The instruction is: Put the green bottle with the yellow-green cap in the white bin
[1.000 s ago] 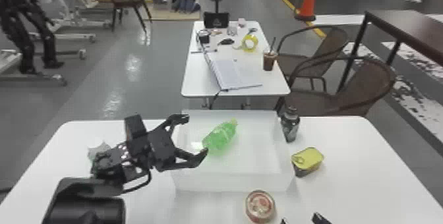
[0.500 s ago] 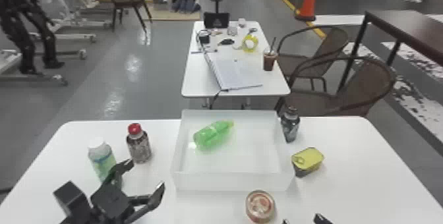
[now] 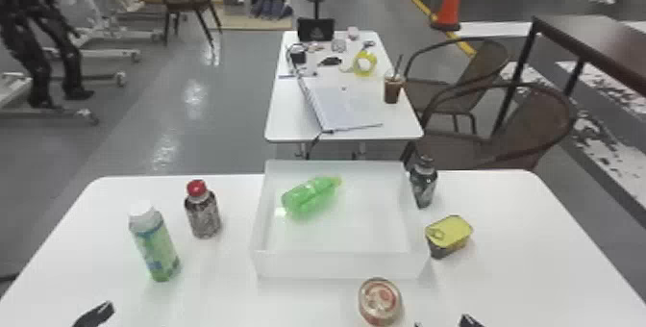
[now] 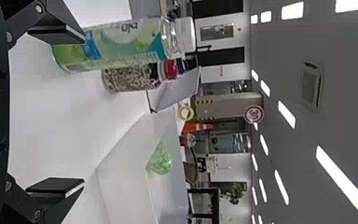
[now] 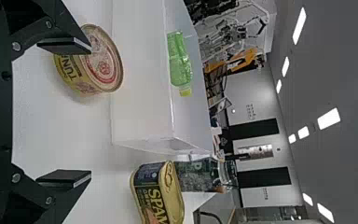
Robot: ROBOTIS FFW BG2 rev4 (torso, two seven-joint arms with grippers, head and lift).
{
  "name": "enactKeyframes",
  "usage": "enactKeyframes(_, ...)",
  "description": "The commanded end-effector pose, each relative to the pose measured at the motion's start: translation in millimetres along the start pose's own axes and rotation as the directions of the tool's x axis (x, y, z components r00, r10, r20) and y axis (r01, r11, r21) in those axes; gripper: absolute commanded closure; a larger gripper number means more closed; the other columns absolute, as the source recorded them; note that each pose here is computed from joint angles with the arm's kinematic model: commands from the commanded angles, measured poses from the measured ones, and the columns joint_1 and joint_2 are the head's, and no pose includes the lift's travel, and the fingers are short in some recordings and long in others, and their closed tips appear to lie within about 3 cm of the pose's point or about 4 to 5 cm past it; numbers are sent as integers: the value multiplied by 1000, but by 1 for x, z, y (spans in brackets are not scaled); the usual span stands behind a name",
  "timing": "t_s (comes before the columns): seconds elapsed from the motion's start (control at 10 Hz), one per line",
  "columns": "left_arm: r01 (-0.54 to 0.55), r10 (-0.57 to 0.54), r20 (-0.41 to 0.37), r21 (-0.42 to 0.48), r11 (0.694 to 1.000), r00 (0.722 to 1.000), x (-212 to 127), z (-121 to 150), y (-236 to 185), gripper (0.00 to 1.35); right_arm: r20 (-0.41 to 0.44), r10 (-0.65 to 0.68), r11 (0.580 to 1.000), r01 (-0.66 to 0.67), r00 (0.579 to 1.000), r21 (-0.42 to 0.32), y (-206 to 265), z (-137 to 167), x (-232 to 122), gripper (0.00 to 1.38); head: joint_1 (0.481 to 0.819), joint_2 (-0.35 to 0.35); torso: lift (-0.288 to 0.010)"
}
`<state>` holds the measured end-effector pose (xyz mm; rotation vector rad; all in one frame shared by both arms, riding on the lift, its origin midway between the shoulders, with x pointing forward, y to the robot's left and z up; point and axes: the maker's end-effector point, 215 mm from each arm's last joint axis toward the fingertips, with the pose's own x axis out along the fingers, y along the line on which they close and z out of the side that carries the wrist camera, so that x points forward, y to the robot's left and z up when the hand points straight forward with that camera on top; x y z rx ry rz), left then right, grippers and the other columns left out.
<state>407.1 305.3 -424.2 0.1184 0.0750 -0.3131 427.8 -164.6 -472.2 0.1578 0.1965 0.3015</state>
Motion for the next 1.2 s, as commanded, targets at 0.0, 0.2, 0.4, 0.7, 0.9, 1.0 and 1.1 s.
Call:
enactKeyframes(0.0, -33, 34, -38, 12, 999, 999, -21, -13, 12, 211, -1, 0, 1000, 0, 1000, -6, 0, 0, -3, 332, 549, 0, -100)
enactKeyframes(0.2, -70, 71, -57, 4, 998, 996, -34, -21, 20, 211, -2, -3, 1000, 3, 1000, -12, 0, 1, -7, 332, 549, 0, -100)
enactKeyframes(0.4, -93, 93, -61, 4, 996, 994, -41, -23, 28, 211, -3, -6, 1000, 6, 1000, -16, -2, 1, -9, 332, 549, 0, -100)
enactKeyframes(0.7, -109, 108, -53, -12, 994, 993, -45, -23, 30, 211, -3, -4, 1000, 4, 1000, -19, -1, 2, -8, 332, 549, 0, -100)
enactKeyframes(0.9, -117, 116, -44, -16, 993, 992, -46, -20, 33, 211, -3, -4, 1000, 4, 1000, -19, 0, 2, -8, 332, 549, 0, -100)
enactKeyframes(1.0, -116, 116, -41, -19, 993, 992, -44, -19, 32, 211, -4, -2, 1000, 2, 1000, -20, 0, 2, -8, 332, 549, 0, -100)
enactKeyframes(1.1, -116, 115, -41, -21, 993, 993, -44, -19, 32, 211, -5, -2, 1000, 2, 1000, -20, 0, 2, -8, 332, 549, 0, -100)
